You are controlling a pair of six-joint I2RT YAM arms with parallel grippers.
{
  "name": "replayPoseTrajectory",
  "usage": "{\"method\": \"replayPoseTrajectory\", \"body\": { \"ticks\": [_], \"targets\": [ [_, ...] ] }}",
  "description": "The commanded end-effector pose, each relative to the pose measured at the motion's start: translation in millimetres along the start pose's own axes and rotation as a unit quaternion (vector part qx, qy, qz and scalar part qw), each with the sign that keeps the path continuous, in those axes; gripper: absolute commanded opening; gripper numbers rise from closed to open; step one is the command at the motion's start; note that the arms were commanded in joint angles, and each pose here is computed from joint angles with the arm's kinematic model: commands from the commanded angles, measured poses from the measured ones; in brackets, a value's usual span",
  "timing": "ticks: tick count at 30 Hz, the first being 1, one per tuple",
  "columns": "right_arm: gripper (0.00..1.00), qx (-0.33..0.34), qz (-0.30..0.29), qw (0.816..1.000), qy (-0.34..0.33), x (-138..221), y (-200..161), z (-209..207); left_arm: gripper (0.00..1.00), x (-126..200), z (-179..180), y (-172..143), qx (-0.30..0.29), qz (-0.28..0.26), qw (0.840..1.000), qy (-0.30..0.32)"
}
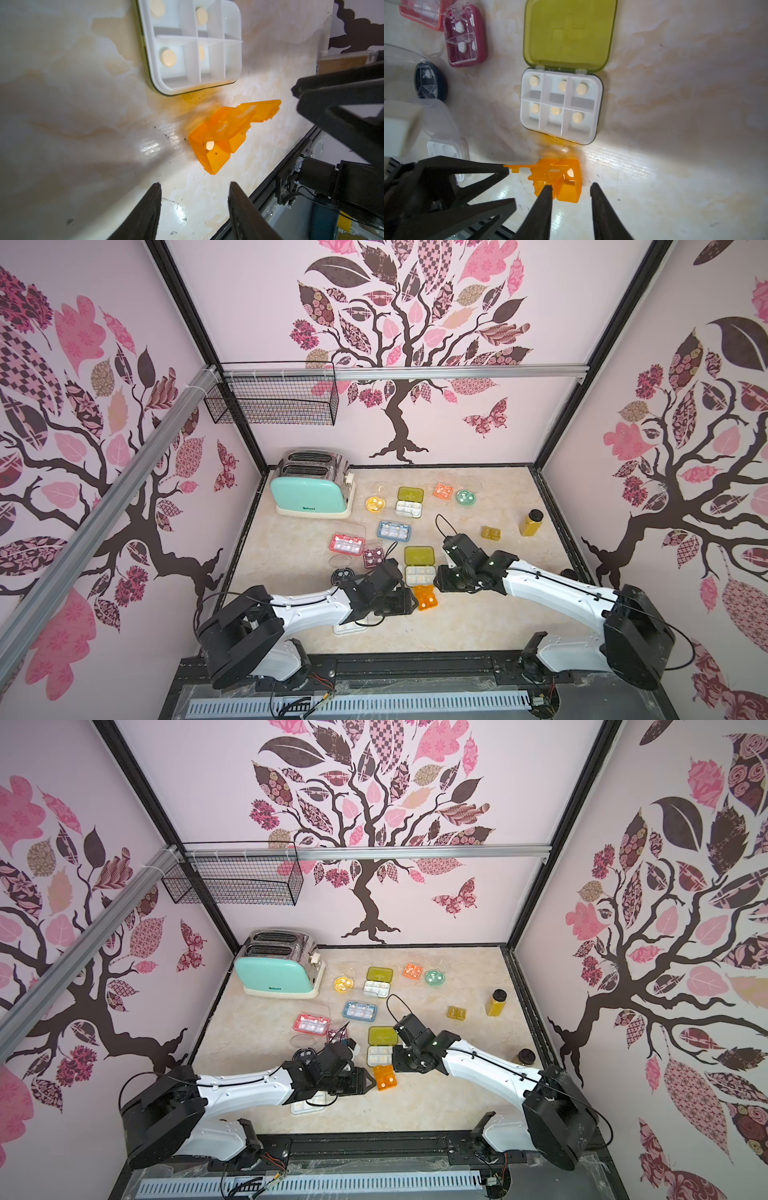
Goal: Close pillboxes
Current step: Adjust the pillbox at the center of the board.
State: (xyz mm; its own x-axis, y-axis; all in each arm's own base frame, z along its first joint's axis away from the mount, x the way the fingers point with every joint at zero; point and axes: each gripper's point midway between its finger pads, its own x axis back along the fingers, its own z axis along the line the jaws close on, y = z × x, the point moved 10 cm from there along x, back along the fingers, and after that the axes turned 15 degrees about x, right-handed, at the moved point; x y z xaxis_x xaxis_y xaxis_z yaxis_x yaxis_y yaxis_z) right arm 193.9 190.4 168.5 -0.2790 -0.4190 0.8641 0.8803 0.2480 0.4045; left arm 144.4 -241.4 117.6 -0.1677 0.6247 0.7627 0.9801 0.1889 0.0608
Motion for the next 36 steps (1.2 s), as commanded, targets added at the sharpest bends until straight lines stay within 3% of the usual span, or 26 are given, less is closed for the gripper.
{"method": "replayPoseTrajectory", "body": {
  "ticks": [1,23,36],
  "targets": [
    [0.34,0.016,-0.018,0.999,0.023,-0.4,15.0,7.9,0.55,-5.3,-11.9,0.6,-0.006,0.000,1.000,-0.013],
    [0.22,0.017,0.006,0.999,0.050,-17.2,-1.8,3.3,0.37,-19.9,-11.4,7.7,-0.004,-0.014,0.999,0.037],
    [0.22,0.020,0.008,0.998,0.063,-15.6,-20.5,-2.8,0.34,-25.7,-12.2,11.0,0.006,-0.021,0.998,0.053]
  ]
}}
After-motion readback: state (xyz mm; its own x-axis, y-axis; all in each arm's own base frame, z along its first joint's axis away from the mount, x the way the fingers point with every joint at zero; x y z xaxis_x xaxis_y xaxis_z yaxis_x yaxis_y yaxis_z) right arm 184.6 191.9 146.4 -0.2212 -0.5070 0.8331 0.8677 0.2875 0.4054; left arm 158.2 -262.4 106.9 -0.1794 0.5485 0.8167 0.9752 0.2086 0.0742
